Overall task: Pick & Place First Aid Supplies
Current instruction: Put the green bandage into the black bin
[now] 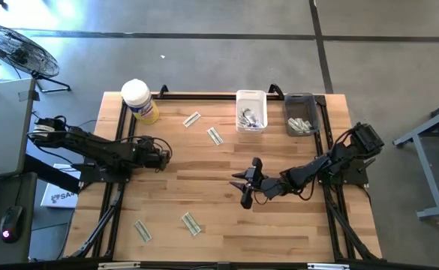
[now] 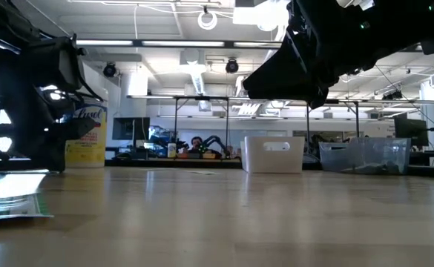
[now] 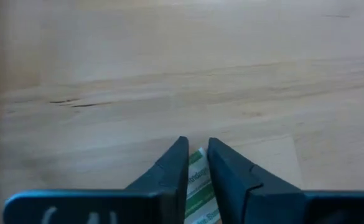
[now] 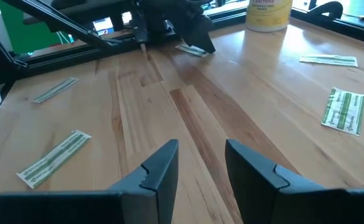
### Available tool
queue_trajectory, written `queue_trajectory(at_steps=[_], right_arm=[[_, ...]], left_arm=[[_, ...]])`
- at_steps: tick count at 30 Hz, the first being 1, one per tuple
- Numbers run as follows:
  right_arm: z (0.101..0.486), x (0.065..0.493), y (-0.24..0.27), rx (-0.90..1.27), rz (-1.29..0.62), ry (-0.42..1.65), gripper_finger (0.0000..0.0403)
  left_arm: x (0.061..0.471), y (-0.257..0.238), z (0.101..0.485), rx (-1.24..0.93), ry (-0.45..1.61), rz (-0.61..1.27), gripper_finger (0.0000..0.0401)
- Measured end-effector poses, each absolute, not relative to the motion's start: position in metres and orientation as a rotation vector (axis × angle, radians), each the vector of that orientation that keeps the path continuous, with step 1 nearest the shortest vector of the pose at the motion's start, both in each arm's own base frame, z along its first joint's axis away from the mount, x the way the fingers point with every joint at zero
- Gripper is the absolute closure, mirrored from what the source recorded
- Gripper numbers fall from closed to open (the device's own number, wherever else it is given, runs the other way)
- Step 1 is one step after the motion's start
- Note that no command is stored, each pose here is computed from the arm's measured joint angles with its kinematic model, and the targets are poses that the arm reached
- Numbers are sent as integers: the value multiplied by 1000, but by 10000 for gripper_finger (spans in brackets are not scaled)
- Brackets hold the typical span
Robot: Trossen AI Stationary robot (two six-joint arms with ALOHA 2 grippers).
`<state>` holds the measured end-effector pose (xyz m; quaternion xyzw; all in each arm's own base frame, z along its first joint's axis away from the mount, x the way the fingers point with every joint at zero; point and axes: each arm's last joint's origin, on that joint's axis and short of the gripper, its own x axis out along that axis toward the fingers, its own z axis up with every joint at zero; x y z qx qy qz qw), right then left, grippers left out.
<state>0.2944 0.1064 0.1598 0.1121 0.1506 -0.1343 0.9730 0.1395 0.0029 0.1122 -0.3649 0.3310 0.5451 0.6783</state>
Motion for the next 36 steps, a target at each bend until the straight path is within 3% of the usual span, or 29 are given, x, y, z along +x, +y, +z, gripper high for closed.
queue_trajectory(at_steps=[9, 25, 36], right_arm=[[160, 294, 106, 226, -271, 304, 277], [159, 294, 106, 207, -263, 314, 277], [153, 299, 120, -140, -173, 325, 277]], left_arm=[[158, -13, 130, -792, 724, 1070, 398], [197, -56, 182, -585, 501, 706, 401], [216, -75, 200, -538, 400, 397, 401]])
